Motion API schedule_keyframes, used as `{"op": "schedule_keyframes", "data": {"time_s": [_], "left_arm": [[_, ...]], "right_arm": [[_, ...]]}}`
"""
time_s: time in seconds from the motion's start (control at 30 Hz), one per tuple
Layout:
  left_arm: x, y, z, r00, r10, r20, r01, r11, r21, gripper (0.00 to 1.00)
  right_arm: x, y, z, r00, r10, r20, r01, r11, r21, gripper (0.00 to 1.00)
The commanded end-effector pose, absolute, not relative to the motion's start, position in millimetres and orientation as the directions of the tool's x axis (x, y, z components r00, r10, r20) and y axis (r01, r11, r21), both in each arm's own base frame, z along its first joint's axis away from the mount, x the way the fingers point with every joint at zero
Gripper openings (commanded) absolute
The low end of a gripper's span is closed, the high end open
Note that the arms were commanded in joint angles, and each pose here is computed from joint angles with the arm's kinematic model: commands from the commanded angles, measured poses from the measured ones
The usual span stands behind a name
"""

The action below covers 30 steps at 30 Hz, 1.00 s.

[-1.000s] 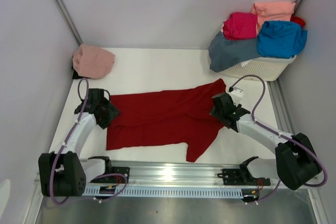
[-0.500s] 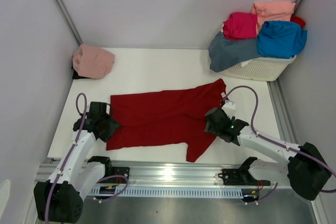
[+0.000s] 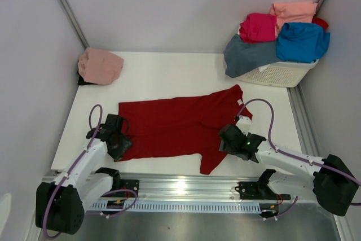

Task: Fold and stack the t-shirts
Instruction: Grap the side of the flattened tshirt closest away from the robot with both arms

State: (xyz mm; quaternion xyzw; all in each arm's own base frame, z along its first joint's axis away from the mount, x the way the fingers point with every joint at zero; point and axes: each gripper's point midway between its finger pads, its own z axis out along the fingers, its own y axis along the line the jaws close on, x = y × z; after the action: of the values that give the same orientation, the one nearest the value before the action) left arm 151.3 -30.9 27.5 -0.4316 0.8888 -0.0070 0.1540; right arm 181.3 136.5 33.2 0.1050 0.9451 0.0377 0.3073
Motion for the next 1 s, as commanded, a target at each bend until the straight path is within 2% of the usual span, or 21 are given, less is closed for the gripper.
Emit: {"op": "schedule_keyframes", "data": {"time_s": [0.0, 0.17, 0.2, 0.33, 0.47, 0.5, 0.53, 0.57, 0.63, 0.67, 0.97], "left_arm": [[153, -28, 20, -0.569, -0.772, -0.282, -0.779, 0.616, -0.115, 0.55], [153, -31, 12, -0.597, -0.761, -0.253, -0.77, 0.632, -0.083, 0.49], [153, -31, 10, -0.608, -0.755, -0.245, -0.766, 0.64, -0.069, 0.47], [154, -33, 6, -0.634, -0.741, -0.222, -0.753, 0.657, -0.04, 0.44], [157, -36, 1, -0.66, -0.724, -0.199, -0.735, 0.677, -0.026, 0.3], [158, -37, 0, -0.67, -0.718, -0.19, -0.728, 0.685, -0.023, 0.24], [160, -38, 1, -0.67, -0.718, -0.189, -0.726, 0.687, -0.032, 0.24], [162, -40, 1, -0.675, -0.715, -0.182, -0.722, 0.691, -0.034, 0.15], [165, -44, 1, -0.684, -0.708, -0.176, -0.71, 0.701, -0.057, 0.06], [170, -45, 4, -0.684, -0.706, -0.182, -0.707, 0.704, -0.071, 0.01], [194, -44, 43, -0.676, -0.685, -0.273, -0.676, 0.723, -0.142, 0.01]], "right_arm": [[182, 141, 31, -0.788, 0.236, -0.569, 0.183, 0.972, 0.15, 0.69], [187, 146, 29, -0.787, 0.222, -0.576, 0.161, 0.975, 0.155, 0.62], [188, 147, 29, -0.785, 0.22, -0.579, 0.157, 0.975, 0.158, 0.55], [191, 155, 27, -0.788, 0.208, -0.58, 0.135, 0.977, 0.168, 0.38], [196, 160, 26, -0.792, 0.185, -0.582, 0.106, 0.98, 0.167, 0.22], [198, 161, 26, -0.792, 0.185, -0.582, 0.104, 0.98, 0.17, 0.14], [199, 162, 26, -0.791, 0.186, -0.583, 0.104, 0.98, 0.172, 0.11], [199, 160, 24, -0.794, 0.187, -0.578, 0.11, 0.98, 0.167, 0.09], [201, 159, 24, -0.795, 0.189, -0.577, 0.116, 0.98, 0.161, 0.01], [202, 159, 26, -0.791, 0.192, -0.581, 0.118, 0.98, 0.163, 0.0], [224, 136, 75, -0.666, 0.232, -0.709, 0.197, 0.971, 0.133, 0.0]]}}
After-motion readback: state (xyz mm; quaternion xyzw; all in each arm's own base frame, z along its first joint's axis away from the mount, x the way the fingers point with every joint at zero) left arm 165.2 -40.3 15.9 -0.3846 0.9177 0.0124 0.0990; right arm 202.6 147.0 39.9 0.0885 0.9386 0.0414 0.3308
